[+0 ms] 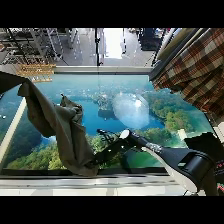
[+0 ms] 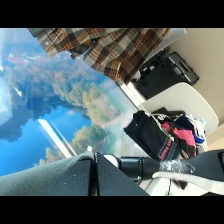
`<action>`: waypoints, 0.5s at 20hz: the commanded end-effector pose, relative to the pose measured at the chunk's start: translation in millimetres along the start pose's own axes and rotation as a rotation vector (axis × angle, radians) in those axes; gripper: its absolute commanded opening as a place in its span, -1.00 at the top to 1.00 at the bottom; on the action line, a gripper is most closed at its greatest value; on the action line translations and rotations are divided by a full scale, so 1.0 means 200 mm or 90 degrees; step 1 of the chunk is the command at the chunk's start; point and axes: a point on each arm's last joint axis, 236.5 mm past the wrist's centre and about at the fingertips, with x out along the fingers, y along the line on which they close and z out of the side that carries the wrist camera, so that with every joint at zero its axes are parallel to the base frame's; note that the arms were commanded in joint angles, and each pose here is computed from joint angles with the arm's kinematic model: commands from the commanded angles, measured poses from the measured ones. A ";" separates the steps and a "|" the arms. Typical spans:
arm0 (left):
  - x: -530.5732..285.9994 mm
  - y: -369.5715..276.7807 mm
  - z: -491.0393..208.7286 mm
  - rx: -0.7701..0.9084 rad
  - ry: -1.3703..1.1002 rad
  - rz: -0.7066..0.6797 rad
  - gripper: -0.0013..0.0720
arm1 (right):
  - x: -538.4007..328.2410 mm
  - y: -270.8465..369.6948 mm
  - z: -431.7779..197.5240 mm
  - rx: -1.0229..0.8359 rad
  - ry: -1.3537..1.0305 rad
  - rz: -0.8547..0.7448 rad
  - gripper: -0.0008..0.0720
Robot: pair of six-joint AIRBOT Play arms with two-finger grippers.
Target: Fold the clothes and pants, and hang the long-sleeved shirts on hangers.
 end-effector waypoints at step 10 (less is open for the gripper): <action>-0.81 -0.86 0.76 0.169 -0.528 -0.265 0.95 | -1.73 1.47 -0.29 -0.396 -0.472 -0.238 0.94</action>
